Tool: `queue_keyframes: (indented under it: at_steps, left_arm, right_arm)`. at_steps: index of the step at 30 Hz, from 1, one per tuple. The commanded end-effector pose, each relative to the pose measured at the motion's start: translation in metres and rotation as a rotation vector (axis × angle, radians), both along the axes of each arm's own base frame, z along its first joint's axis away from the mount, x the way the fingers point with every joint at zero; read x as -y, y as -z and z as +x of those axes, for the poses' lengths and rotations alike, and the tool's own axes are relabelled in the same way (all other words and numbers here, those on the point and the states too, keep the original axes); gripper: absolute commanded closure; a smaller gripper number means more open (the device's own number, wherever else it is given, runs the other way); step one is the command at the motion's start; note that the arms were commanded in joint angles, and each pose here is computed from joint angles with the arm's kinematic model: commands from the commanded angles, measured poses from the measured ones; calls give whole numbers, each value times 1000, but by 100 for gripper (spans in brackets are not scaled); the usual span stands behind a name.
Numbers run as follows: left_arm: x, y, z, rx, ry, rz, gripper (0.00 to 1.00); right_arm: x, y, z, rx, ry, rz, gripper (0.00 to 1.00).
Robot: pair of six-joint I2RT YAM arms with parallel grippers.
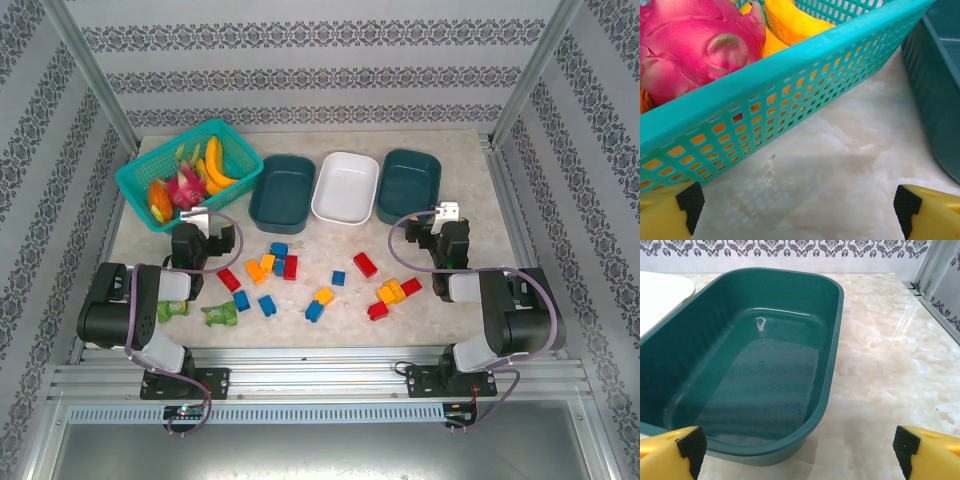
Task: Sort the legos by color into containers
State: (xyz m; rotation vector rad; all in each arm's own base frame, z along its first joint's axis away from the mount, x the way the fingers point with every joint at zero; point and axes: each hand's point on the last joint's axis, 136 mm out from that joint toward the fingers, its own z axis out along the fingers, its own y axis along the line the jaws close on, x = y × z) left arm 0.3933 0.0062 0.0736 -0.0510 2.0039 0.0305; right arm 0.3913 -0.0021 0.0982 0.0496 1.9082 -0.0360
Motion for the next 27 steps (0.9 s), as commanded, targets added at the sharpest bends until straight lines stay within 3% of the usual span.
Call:
queue_keyframes:
  at_steps: [1,19,23,27]
  left_arm:
    - [-2,-8,6,25,8,13,0]
    - [-3,-11,6,37,7,15,0]
    - [-17,-49,0,3,-97,30,0]
    - [-16,-115,-14,110,-147,74,0]
  right_arm:
    - [-1,-8,6,32,-13,13,2]
    - [-2,-8,5,34,-15,10,2]
    - [15,-36,-6,87,95,3,2]
    - [16,-106,-23,193,159,-46,2]
